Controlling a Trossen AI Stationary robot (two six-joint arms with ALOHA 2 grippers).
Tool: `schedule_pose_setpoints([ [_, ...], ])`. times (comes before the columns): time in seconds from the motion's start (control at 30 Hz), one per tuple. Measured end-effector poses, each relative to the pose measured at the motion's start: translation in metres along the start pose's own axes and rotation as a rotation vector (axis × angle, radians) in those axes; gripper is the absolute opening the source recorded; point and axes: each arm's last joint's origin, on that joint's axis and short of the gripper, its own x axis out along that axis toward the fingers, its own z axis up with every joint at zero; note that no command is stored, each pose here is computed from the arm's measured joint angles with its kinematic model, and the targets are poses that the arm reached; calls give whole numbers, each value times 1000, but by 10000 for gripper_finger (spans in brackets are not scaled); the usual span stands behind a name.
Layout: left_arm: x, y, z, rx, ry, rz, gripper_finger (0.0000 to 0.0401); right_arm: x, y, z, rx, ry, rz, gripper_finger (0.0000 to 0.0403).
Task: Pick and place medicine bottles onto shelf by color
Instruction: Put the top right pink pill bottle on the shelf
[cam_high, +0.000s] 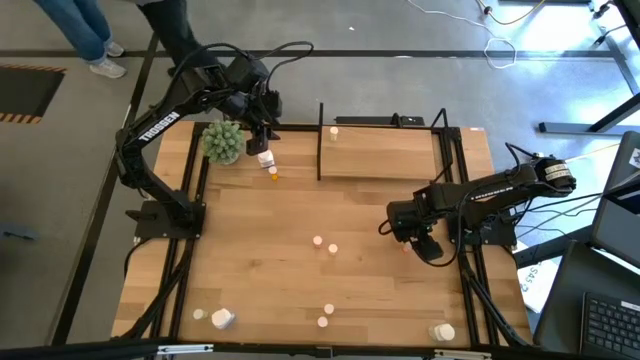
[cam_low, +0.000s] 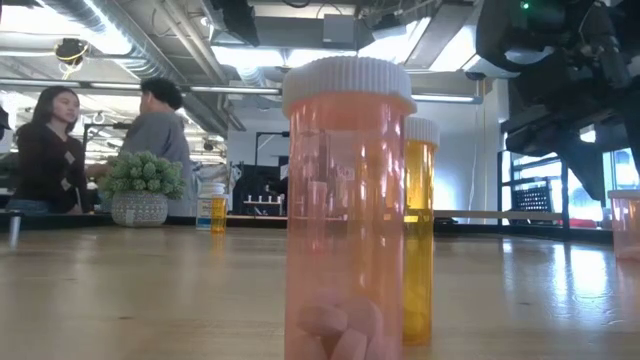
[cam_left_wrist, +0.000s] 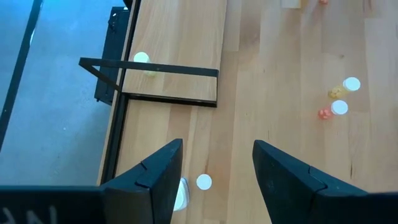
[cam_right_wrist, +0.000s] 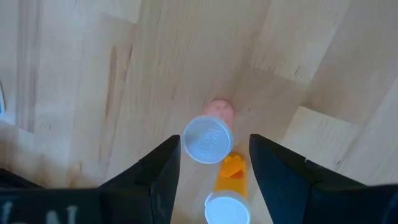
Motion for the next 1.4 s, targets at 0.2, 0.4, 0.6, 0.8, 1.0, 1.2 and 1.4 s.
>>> schedule_pose_setpoints([
  [0.2, 0, 0, 0, 0, 0, 0, 190, 0, 0, 0, -1, -3, 2, 194],
  [0.4, 0, 0, 0, 0, 0, 0, 190, 0, 1, 0, -4, -6, 19, 194],
  [0.6, 0, 0, 0, 0, 0, 0, 190, 1, 0, 1, -3, -5, 19, 194],
  [0.8, 0, 0, 0, 0, 0, 0, 190, 1, 0, 2, -6, -10, 18, 194],
  [1.0, 0, 0, 0, 0, 1, 0, 190, 1, 0, 3, -9, -18, 17, 194],
  [1.2, 0, 0, 0, -1, 1, 0, 190, 2, 2, 3, 11, -12, 26, 194],
  [1.4, 0, 0, 0, -1, 1, 0, 190, 4, 10, 3, -31, 0, 31, 194],
])
